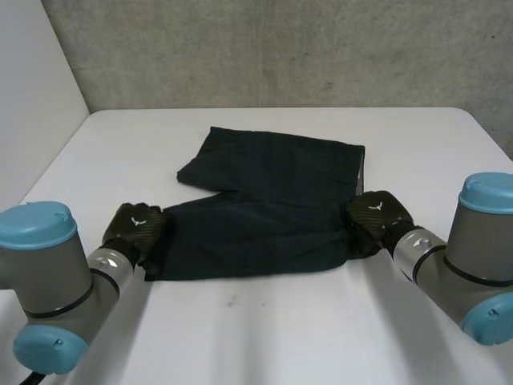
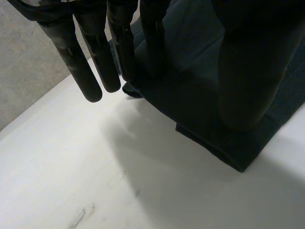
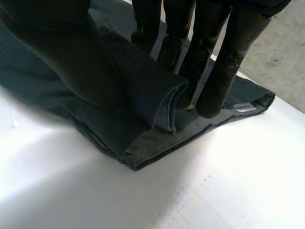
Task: Fold the shorts.
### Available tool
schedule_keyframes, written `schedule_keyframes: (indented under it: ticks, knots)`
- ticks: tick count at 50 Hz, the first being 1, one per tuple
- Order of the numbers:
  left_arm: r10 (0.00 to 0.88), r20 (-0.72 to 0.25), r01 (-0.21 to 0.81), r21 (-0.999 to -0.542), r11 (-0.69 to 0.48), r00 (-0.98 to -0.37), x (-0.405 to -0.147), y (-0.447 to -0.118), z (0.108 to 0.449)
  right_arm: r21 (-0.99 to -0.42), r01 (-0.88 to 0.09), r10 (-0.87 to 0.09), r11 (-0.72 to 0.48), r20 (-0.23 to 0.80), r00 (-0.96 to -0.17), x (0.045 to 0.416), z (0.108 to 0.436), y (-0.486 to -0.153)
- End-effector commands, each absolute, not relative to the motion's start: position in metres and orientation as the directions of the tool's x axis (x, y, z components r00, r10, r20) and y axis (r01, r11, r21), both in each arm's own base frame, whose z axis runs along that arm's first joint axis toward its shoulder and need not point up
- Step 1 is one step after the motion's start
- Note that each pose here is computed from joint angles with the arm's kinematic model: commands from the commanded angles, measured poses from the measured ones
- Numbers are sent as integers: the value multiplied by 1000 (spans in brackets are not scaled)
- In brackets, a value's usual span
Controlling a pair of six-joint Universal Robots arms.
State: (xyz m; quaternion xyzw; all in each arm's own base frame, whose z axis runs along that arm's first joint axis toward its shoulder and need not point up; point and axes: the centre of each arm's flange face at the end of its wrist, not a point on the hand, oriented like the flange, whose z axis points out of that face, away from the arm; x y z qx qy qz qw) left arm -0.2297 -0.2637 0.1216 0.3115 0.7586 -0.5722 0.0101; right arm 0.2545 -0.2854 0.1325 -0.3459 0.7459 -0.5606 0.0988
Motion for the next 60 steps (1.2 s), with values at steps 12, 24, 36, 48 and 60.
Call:
schedule_keyframes:
  ticks: [12,24,36,48,60]
  knots:
    - [485,-362,502,-843,196,-796,-231,-266,105,-909,-394,-607,137,238,-758,262,134,-290]
    - [413,-384,446,-893,61,-826,-229,-259,175,-917,-384,-604,109,246,-758,261,156,-283]
    - [415,-360,421,-905,63,-835,-217,-221,210,-845,-486,-690,222,217,-691,251,174,-249]
    - [574,-379,585,-779,225,-725,-195,-138,216,-596,-793,-873,124,315,-373,221,215,-159]
    - [547,-475,610,-788,84,-689,-206,-166,212,-663,-744,-841,87,351,-411,225,223,-172]
